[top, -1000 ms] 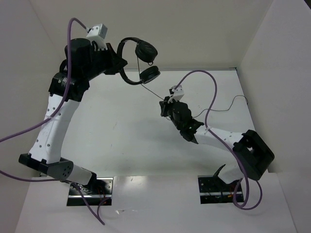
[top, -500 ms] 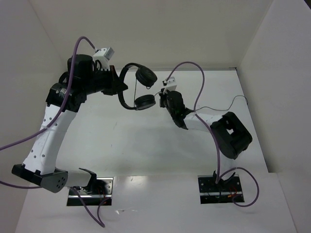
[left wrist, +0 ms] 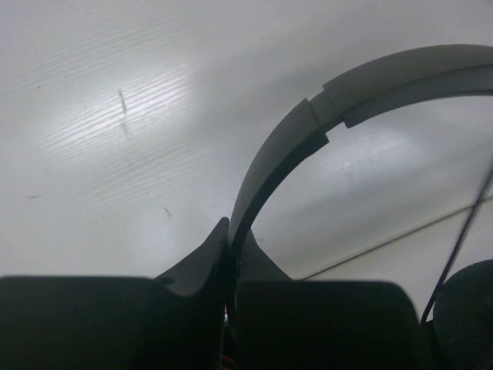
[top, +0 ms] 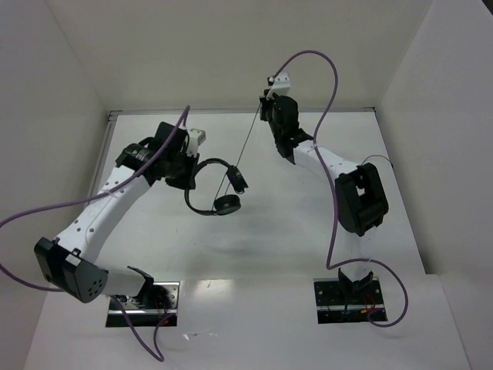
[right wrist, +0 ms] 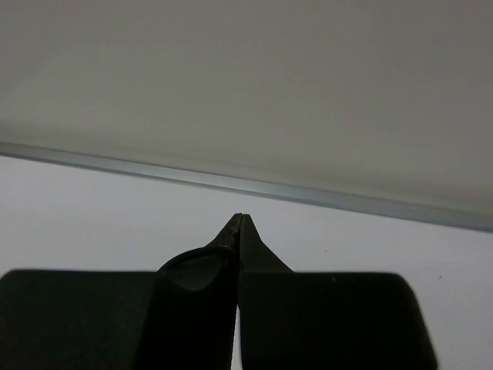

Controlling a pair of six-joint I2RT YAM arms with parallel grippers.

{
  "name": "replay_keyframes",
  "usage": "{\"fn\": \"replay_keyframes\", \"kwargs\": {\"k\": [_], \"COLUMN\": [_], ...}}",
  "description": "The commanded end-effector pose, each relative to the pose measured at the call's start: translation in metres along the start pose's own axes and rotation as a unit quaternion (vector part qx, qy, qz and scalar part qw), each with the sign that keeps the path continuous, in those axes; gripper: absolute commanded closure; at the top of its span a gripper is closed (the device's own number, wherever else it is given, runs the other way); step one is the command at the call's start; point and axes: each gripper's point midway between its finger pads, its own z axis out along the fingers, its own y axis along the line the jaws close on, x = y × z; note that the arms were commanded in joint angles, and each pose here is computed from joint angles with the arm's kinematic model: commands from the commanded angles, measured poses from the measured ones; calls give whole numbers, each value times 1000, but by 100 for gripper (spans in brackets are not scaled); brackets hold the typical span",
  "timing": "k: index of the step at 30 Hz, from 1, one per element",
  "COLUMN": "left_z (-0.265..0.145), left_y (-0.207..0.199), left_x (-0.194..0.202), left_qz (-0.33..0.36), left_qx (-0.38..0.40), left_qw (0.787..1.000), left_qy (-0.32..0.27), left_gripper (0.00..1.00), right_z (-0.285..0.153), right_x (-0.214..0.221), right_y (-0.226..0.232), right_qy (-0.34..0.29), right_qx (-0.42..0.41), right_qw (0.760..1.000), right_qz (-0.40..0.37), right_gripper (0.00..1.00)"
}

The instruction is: Wrap the headphones

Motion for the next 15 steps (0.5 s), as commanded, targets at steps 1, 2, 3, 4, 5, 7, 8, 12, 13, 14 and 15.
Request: {"fn": "replay_keyframes", "kwargs": {"k": [1,2,3,4,5,7,8,12,13,14,15], "left_z": [13,19,32,37,40,48,49,71,76,84,88], "left_y": [14,16,22,35,43,68,76,118,124,125,131], "left_x": [1,2,3,6,3,-1,-8,-35,-36,-51,-55], "left_qz": [50,52,52,55,49,48,42,-30,-47,-54,-55], "left_qx": [-73,-89,-112,-148,-174,-253,-279,-328,-331,-329,-345], "left_qw": [996,995,992,986,982,965,959,944,942,940,934], "left_qy": [10,19,37,48,49,52,37,-22,-35,-69,-76], "left_gripper": [99,99,99,99,99,99,99,99,99,99,99], "right_z": [10,11,11,11,11,8,4,-20,-25,-28,-35], "right_x": [-37,-52,-53,-54,-56,-56,-62,-85,-88,-90,-93], "right_y": [12,15,17,18,19,32,31,43,48,47,56], "right_qy": [-25,-36,-29,-28,-28,-22,-23,-38,-36,-30,-30], "right_qx": [-19,-24,-30,-35,-39,-53,-54,-64,-69,-69,-83], "right_qw": [999,999,999,999,998,998,998,996,996,996,995], "right_qz": [-15,-17,-19,-20,-31,-38,-38,-41,-41,-43,-43], "right_gripper": [99,99,99,99,99,99,99,99,99,99,99]}}
